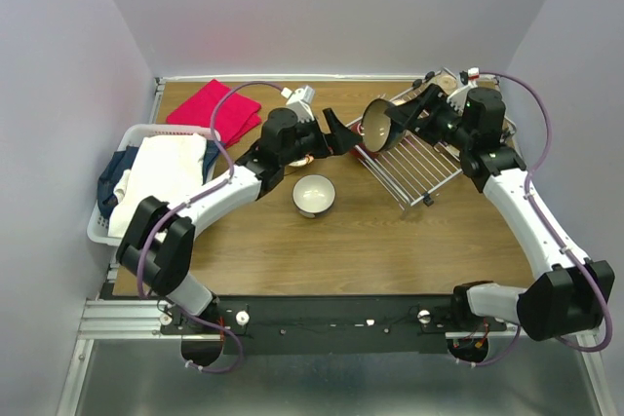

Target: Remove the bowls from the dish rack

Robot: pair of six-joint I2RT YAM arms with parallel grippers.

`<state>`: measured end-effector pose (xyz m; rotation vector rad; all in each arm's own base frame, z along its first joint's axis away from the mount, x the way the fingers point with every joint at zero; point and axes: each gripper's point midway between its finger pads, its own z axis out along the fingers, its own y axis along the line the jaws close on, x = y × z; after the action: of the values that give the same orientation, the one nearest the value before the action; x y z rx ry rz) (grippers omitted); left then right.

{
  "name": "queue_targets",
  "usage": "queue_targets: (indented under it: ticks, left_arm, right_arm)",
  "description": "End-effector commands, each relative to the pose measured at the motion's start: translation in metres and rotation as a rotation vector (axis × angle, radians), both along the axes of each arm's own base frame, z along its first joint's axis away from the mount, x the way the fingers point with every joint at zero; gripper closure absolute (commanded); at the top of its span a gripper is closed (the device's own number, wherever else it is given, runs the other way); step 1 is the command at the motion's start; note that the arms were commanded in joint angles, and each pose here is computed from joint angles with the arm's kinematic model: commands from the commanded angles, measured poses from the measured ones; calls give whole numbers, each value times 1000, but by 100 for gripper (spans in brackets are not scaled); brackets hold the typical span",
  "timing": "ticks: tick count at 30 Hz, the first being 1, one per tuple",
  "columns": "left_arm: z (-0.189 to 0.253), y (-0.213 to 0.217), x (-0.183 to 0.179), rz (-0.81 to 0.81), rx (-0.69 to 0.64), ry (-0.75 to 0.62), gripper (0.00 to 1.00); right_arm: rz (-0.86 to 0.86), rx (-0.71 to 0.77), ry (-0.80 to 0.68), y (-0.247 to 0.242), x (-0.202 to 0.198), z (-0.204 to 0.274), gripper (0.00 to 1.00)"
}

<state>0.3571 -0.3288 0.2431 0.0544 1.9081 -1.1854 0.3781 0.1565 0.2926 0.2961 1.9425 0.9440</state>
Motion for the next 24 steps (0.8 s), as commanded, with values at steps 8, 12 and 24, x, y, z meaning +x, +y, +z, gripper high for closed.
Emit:
queue_targets:
  ticks: [8, 12, 24]
  left_arm:
    - [-6, -48, 7, -63, -109, 98, 13]
    - [-15, -54, 7, -73, -131, 143, 30]
    - [-10, -50, 2, -71, -133, 138, 100]
  right_arm:
    - [152, 206, -144, 24, -35, 48, 82]
    - [163, 231, -158, 25, -38, 50, 82]
    - [159, 209, -139, 23, -42, 35, 70]
